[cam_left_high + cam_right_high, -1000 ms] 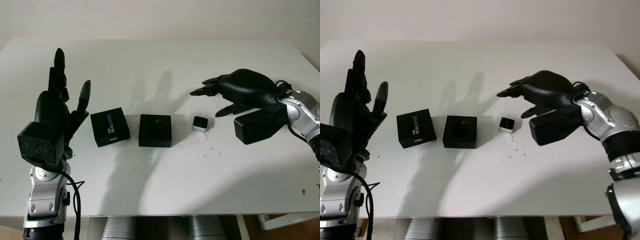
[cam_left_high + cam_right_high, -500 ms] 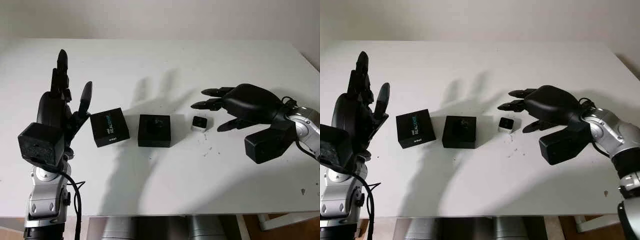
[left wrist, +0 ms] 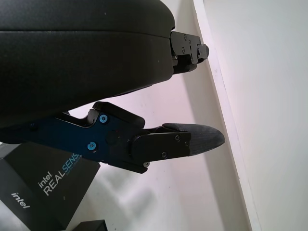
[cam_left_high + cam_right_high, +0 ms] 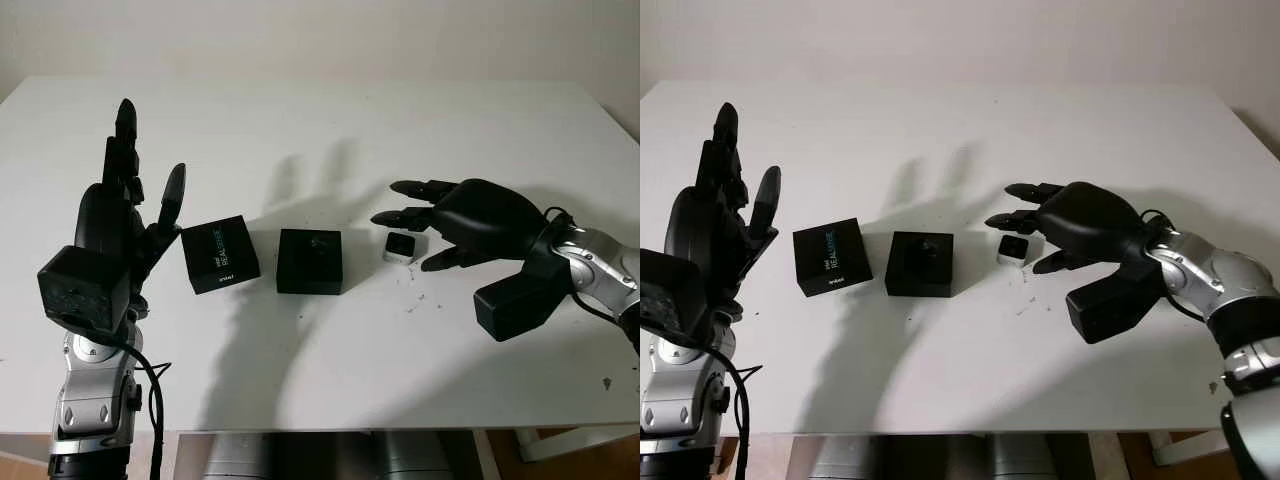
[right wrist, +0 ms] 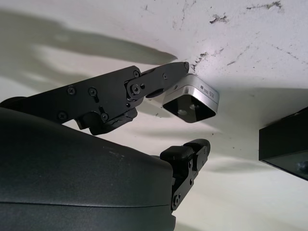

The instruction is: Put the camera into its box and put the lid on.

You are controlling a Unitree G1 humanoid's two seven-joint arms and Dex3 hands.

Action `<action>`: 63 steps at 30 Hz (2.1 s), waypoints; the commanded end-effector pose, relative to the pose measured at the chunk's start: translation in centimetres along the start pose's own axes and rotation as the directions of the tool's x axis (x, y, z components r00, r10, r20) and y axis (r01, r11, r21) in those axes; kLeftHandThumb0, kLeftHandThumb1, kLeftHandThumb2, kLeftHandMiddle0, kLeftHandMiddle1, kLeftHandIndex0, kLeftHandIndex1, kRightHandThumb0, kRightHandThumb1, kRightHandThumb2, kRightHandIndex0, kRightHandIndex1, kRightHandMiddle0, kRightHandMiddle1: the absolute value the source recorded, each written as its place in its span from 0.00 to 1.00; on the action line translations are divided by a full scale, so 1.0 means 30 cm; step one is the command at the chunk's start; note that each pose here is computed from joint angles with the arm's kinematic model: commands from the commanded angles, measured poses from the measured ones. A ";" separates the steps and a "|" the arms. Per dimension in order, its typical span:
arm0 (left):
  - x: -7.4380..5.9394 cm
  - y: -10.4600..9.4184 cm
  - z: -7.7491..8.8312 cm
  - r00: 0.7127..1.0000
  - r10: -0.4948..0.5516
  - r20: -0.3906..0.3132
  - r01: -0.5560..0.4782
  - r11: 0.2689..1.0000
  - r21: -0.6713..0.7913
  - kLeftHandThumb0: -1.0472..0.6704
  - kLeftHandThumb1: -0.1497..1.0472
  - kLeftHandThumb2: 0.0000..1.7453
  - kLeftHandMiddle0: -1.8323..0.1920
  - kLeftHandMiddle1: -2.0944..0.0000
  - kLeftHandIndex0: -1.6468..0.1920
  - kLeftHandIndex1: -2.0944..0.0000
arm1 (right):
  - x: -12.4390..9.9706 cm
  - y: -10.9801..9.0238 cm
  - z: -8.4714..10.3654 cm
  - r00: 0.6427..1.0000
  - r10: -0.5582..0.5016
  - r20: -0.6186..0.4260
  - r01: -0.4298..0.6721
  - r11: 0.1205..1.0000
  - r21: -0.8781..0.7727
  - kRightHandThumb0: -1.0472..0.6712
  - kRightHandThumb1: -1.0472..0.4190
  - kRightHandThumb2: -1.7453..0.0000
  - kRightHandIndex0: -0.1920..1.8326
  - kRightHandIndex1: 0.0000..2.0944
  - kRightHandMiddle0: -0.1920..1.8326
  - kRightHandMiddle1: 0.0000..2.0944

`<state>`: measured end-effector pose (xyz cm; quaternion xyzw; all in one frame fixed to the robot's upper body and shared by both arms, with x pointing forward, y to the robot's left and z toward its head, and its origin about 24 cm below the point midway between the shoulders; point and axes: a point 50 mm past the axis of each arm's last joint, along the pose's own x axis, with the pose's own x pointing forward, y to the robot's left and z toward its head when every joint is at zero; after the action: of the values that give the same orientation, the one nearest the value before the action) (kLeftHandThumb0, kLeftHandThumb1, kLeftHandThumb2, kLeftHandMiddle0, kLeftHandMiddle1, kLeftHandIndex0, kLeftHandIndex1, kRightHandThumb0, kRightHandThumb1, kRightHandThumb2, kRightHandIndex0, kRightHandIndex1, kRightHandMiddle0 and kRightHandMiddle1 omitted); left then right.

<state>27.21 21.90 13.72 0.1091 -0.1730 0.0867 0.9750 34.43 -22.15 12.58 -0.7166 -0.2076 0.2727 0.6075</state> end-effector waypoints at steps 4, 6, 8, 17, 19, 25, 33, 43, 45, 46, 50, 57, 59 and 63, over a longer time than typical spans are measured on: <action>0.001 -0.006 0.007 1.000 0.006 0.012 -0.006 1.000 0.000 0.29 1.00 0.27 0.90 0.97 0.92 0.97 | 0.033 -0.030 0.005 0.999 -0.013 0.031 0.014 1.000 -0.025 0.38 0.05 0.97 0.20 0.02 0.31 0.02; -0.001 -0.007 0.008 1.000 0.008 0.013 -0.008 1.000 -0.003 0.29 1.00 0.27 0.90 0.97 0.92 0.97 | 0.038 -0.032 0.006 0.999 -0.009 0.038 0.010 1.000 -0.023 0.38 0.05 0.97 0.21 0.03 0.31 0.02; -0.002 -0.007 0.009 1.000 0.007 0.015 -0.007 1.000 -0.007 0.29 1.00 0.27 0.91 0.98 0.92 0.97 | 0.041 -0.034 0.005 0.999 -0.003 0.042 0.004 1.000 -0.024 0.38 0.05 0.97 0.21 0.03 0.31 0.03; -0.005 -0.003 0.008 1.000 0.010 0.015 -0.010 1.000 -0.003 0.28 1.00 0.27 0.91 0.98 0.93 0.98 | 0.055 -0.044 -0.003 0.999 -0.005 0.046 0.008 0.998 -0.062 0.41 0.03 0.96 0.22 0.03 0.35 0.04; -0.006 -0.003 0.008 1.000 0.010 0.016 -0.010 1.000 -0.003 0.28 1.00 0.27 0.91 0.98 0.93 0.98 | 0.056 -0.051 -0.007 0.999 0.006 0.041 -0.003 0.997 -0.075 0.43 0.02 0.96 0.22 0.03 0.35 0.05; -0.009 -0.002 0.007 1.000 0.016 0.012 -0.016 1.000 -0.003 0.28 1.00 0.27 0.91 0.98 0.93 0.98 | 0.054 -0.057 -0.021 0.999 0.041 0.025 -0.038 0.994 -0.103 0.45 0.01 0.96 0.22 0.03 0.37 0.05; -0.010 -0.005 0.005 1.000 0.017 0.010 -0.017 1.000 0.008 0.28 1.00 0.27 0.91 0.97 0.93 0.97 | 0.043 -0.048 -0.033 0.998 0.067 0.008 -0.066 0.993 -0.103 0.43 0.01 0.97 0.22 0.03 0.37 0.05; -0.002 -0.013 0.003 1.000 0.011 0.010 -0.011 1.000 0.000 0.29 1.00 0.28 0.91 0.97 0.92 0.97 | 0.027 -0.024 -0.039 0.996 0.092 0.001 -0.091 0.992 -0.086 0.45 0.01 0.97 0.22 0.03 0.37 0.06; -0.001 -0.014 0.002 1.000 0.013 0.008 -0.013 1.000 -0.007 0.29 1.00 0.28 0.91 0.97 0.92 0.97 | 0.026 -0.022 -0.041 0.996 0.094 -0.003 -0.094 0.992 -0.085 0.45 0.02 0.97 0.22 0.03 0.37 0.06; 0.000 -0.014 0.001 1.000 0.013 0.008 -0.013 1.000 -0.008 0.29 1.00 0.28 0.91 0.97 0.92 0.97 | 0.025 -0.020 -0.042 0.995 0.095 -0.006 -0.095 0.992 -0.083 0.45 0.02 0.97 0.22 0.03 0.37 0.06; 0.001 -0.015 0.001 1.000 0.014 0.007 -0.014 1.000 -0.002 0.28 1.00 0.28 0.91 0.97 0.92 0.97 | 0.023 -0.016 -0.044 0.995 0.095 -0.010 -0.095 0.992 -0.078 0.45 0.02 0.97 0.22 0.03 0.37 0.06; 0.002 -0.019 -0.001 1.000 0.011 0.000 -0.011 1.000 -0.021 0.27 1.00 0.27 0.91 0.97 0.92 0.97 | 0.020 0.001 -0.035 0.997 0.083 0.000 -0.083 0.995 -0.050 0.43 0.01 0.97 0.23 0.03 0.38 0.07; 0.002 -0.019 -0.002 1.000 0.009 0.000 -0.009 1.000 -0.018 0.27 1.00 0.27 0.91 0.98 0.92 0.97 | 0.020 0.006 -0.033 0.997 0.078 0.002 -0.078 0.996 -0.046 0.42 0.01 0.97 0.23 0.03 0.40 0.08; 0.001 -0.019 -0.002 1.000 0.008 0.002 -0.008 1.000 -0.005 0.28 1.00 0.28 0.91 0.97 0.92 0.97 | 0.022 0.018 -0.032 0.998 0.066 -0.008 -0.066 0.998 -0.015 0.39 0.01 0.97 0.25 0.03 0.38 0.26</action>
<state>27.20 21.59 13.29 0.1035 -0.1674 0.0934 0.9760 35.72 -22.42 12.59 -0.7357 -0.1894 0.2861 0.5840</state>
